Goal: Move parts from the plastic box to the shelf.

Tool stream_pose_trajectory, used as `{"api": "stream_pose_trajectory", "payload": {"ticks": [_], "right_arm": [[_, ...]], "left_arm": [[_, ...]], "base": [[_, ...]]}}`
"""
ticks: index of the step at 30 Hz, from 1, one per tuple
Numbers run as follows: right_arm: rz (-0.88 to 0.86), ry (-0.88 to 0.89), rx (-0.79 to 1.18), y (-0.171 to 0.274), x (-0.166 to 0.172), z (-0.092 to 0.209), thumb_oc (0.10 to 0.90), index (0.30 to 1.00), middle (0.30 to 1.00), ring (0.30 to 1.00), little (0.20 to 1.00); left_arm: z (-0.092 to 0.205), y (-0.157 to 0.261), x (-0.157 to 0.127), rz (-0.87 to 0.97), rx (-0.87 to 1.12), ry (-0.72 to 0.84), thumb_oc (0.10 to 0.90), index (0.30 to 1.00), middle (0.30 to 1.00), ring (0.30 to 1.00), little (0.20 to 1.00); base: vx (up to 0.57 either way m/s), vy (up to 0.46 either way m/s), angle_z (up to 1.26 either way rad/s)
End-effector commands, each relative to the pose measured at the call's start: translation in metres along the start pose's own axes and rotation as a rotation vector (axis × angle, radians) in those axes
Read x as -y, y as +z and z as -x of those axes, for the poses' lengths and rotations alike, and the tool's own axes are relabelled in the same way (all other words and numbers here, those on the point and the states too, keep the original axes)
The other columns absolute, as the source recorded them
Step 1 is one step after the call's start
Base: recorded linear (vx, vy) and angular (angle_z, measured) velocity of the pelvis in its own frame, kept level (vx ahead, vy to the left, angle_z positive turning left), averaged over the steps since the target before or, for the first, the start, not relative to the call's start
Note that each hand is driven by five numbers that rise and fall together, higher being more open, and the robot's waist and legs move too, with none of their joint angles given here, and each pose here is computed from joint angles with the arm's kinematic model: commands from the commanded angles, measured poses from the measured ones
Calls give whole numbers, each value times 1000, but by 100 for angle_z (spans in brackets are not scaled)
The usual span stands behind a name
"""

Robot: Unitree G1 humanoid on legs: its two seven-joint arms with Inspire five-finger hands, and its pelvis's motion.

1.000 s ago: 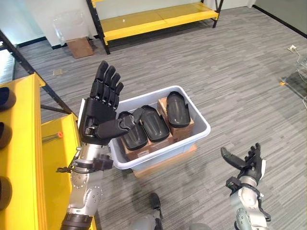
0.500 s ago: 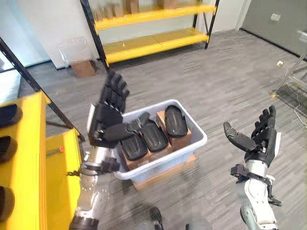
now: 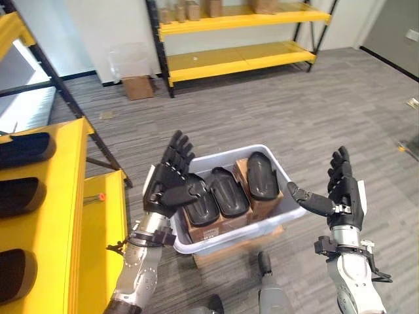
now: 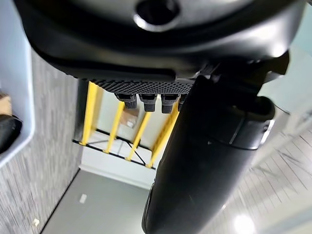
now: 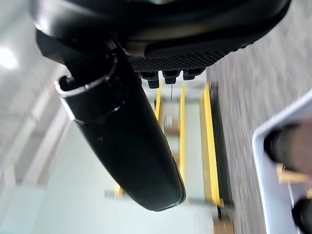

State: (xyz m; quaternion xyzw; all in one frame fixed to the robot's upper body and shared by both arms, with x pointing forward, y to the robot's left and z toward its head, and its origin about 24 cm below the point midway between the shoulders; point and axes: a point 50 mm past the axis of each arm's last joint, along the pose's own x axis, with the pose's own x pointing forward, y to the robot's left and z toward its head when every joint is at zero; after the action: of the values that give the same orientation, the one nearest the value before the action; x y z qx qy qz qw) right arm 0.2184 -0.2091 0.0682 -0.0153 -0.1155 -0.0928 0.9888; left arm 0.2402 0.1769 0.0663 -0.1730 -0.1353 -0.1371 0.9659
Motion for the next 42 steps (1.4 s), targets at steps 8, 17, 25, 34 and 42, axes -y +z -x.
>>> {"api": "stream_pose_trajectory", "payload": {"ticks": [8,17,25,34,42], "right_arm": [[-51,63,208,41,-11,-27,900,1000,1000,1000,1000],[-63,71,171,37,-14,-33,900,1000,1000,1000,1000],[-89,111,125,31,-18,-32,900,1000,1000,1000,1000],[-104,125,101,23,-26,-31,900,1000,1000,1000,1000],[-119,128,129,26,-27,-32,900,1000,1000,1000,1000]], "left_arm": [[-6,59,15,-67,237,-135,900,1000,1000,1000,1000],[3,56,2,-75,208,-27,900,1000,1000,1000,1000],[5,53,-8,-102,171,63,900,1000,1000,1000,1000],[7,44,-14,-68,130,91,900,1000,1000,1000,1000],[7,43,-14,-75,123,67,900,1000,1000,1000,1000]], "base": [[135,-333,57],[73,-173,7],[17,-46,-9],[2,-37,2],[-4,-2,5]]}}
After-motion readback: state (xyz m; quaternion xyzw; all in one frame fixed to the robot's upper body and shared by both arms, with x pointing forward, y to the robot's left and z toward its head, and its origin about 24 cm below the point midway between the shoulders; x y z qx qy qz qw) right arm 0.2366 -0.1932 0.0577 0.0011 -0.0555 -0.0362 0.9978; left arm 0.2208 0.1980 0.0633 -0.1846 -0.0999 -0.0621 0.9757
